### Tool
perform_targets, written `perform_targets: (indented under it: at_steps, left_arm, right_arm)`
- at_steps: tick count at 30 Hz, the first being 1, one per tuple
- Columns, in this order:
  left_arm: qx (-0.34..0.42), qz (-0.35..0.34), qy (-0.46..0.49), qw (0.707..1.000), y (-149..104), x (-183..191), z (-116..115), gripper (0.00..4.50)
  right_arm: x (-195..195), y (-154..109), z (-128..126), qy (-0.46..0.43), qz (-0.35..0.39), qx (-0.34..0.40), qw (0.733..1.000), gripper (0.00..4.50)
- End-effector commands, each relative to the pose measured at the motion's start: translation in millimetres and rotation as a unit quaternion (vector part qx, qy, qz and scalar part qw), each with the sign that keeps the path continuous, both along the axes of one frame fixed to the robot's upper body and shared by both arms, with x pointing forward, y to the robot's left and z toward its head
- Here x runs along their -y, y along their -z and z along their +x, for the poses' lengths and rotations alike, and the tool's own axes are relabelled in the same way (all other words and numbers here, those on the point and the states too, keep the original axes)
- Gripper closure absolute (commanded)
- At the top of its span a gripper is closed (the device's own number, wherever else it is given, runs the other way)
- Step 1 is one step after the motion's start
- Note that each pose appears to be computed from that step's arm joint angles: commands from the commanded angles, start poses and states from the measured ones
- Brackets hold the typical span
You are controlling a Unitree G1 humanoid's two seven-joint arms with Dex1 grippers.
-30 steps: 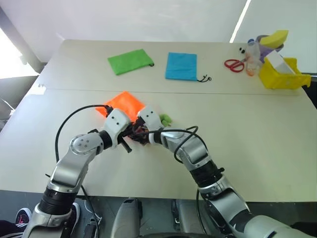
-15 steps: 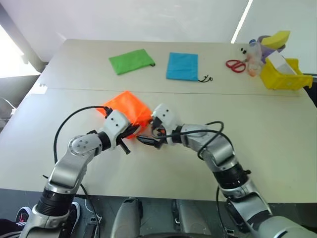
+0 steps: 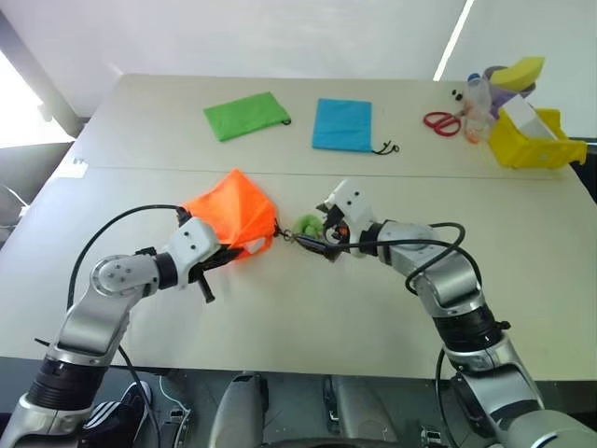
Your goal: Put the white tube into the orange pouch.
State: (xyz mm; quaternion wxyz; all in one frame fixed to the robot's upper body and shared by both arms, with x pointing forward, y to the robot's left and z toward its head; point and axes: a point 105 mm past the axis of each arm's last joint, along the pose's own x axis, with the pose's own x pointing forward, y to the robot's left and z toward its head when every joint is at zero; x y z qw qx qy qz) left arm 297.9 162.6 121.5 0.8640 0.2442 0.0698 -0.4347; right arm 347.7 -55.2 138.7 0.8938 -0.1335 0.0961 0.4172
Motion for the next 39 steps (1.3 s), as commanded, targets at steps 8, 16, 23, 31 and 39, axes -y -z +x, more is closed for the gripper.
perform_targets:
  at_steps: [8,16,23,31,39]
  left_arm:
    - [0.025,0.009,0.007,1.0,-5.1,0.4,0.8,4.5]
    - [0.025,0.005,0.007,1.0,-3.9,3.7,-0.7,4.5]
    - [0.026,0.001,0.009,1.0,-3.3,6.6,-1.0,4.5]
    - [0.028,-0.004,0.005,1.0,-2.8,6.8,0.4,4.5]
    - [0.004,-0.044,-0.017,0.999,-4.3,4.4,3.7,4.5]
  right_arm:
    - [-10.7,14.8,8.2,0.002,-0.042,0.002,0.999,0.02]
    - [-9.7,23.3,13.0,0.01,-0.062,0.003,0.998,0.02]
    - [-4.4,25.6,18.0,0.026,-0.066,0.006,0.997,2.29]
    - [5.2,17.8,19.8,0.035,-0.073,0.034,0.996,4.25]
    - [13.4,-13.2,6.1,0.014,-0.056,0.098,0.994,4.25]
